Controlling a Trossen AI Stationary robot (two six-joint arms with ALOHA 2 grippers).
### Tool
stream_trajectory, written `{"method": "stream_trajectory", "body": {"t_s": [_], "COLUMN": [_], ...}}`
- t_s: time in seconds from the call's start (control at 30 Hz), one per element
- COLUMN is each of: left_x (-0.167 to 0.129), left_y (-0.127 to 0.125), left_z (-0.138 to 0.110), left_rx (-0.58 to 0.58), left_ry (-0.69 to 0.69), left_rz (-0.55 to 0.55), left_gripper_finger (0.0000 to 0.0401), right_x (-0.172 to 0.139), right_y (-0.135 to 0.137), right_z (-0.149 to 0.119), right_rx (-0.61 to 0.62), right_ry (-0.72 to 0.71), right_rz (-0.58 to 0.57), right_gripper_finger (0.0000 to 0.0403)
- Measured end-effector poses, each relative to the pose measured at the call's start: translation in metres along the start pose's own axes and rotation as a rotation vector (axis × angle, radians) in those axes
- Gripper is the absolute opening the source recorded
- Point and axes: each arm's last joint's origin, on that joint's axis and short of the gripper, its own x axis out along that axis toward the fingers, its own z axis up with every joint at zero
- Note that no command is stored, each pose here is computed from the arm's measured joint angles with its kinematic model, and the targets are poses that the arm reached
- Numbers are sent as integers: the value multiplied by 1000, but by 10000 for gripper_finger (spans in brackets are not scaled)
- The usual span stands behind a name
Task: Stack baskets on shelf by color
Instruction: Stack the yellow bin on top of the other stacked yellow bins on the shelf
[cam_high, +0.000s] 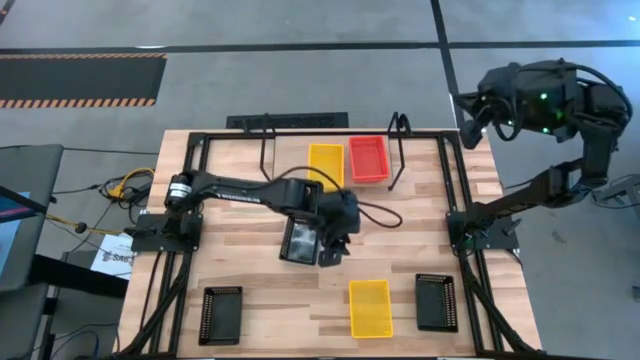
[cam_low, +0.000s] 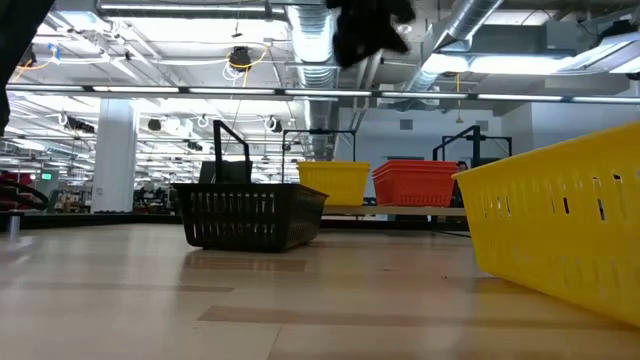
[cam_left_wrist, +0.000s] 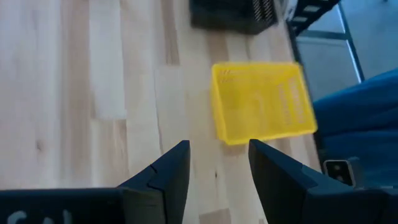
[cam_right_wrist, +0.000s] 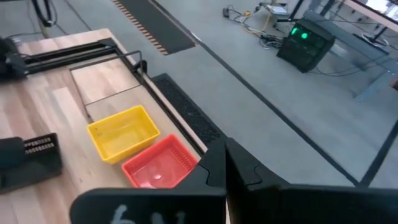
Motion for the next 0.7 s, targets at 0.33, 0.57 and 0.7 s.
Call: {"method": "stream_trajectory", "body": {"t_s": [0.33, 0.57, 0.7], "left_x": [48, 52, 49], "left_y": [-8, -14, -3], "left_z": [-36, -42, -47], "left_rx": [-104, -122, -161], "left_ry": [45, 74, 133], "left_rz": [13, 23, 54], "left_gripper_finger": [151, 151, 151], "right_x": [18, 27, 31], "right_y": [10, 24, 45], "right_z": [7, 8, -1], "right_rx": [-73, -40, -11], "right_ry": [43, 84, 165], "right_rz": [25, 250, 416], "right_gripper_finger": [8, 8, 3]}}
